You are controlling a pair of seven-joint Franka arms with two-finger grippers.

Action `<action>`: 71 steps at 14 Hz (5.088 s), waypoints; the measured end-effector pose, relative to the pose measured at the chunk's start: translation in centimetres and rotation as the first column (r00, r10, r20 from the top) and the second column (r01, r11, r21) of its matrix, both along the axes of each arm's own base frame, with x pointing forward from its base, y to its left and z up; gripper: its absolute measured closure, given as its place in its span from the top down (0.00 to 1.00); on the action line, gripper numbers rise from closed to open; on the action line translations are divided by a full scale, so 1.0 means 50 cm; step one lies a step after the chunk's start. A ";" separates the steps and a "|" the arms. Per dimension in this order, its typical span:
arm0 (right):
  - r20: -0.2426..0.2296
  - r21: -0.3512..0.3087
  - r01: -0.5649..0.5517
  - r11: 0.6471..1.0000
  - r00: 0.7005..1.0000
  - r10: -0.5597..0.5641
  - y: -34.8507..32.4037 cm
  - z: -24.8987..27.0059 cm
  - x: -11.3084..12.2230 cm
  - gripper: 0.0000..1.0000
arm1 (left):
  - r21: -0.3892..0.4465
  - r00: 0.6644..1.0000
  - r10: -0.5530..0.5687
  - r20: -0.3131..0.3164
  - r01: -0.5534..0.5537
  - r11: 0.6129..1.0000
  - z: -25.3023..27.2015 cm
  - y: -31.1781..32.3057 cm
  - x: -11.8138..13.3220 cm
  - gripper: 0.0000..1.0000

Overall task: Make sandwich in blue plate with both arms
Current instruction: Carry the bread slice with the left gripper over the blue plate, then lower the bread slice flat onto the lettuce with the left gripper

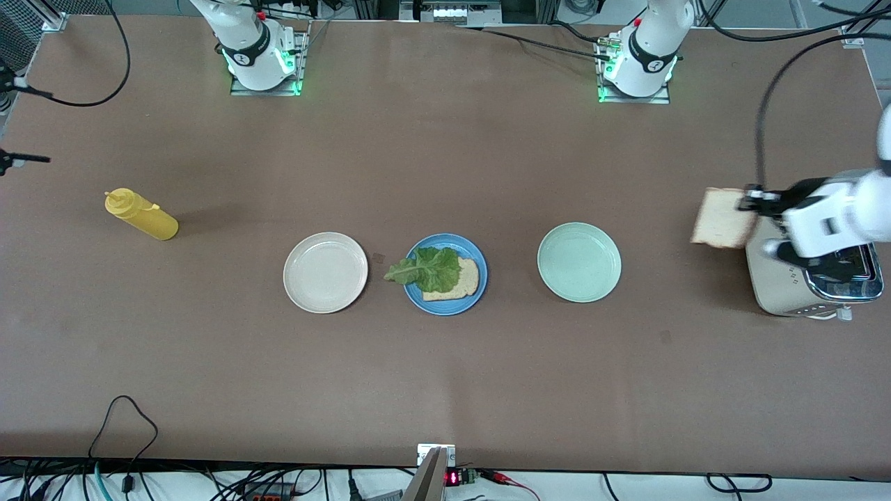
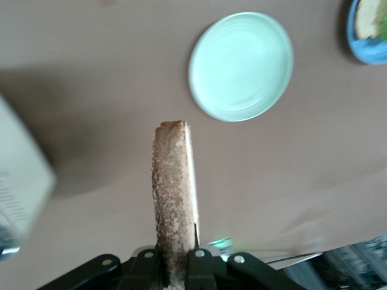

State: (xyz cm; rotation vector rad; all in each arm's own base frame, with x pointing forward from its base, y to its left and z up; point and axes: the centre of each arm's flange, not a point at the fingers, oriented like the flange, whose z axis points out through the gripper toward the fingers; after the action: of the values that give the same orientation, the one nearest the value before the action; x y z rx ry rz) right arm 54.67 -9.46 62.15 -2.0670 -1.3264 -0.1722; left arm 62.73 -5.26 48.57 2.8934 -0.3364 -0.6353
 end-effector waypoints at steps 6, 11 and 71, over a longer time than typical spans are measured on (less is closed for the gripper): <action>-0.010 -0.306 0.259 0.916 0.961 -0.275 0.255 0.034 0.049 1.00 | -0.093 0.997 0.074 -0.032 -0.077 0.993 -0.156 -0.217 0.024 0.10; 0.063 -0.580 0.486 0.654 0.827 -0.559 0.323 0.008 0.058 1.00 | -0.155 0.983 0.186 0.001 -0.183 0.971 -0.229 -0.384 0.021 0.10; 0.185 -0.714 0.662 0.227 0.491 -0.851 0.136 -0.107 0.065 1.00 | -0.307 0.914 0.398 0.079 -0.357 0.882 -0.481 -0.676 -0.039 1.00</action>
State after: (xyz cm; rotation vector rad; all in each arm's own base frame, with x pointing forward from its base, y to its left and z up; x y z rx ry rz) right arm 57.93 -2.68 56.79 -3.1634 0.0316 0.2486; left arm 60.78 -39.05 24.53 2.6156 0.1183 -0.2885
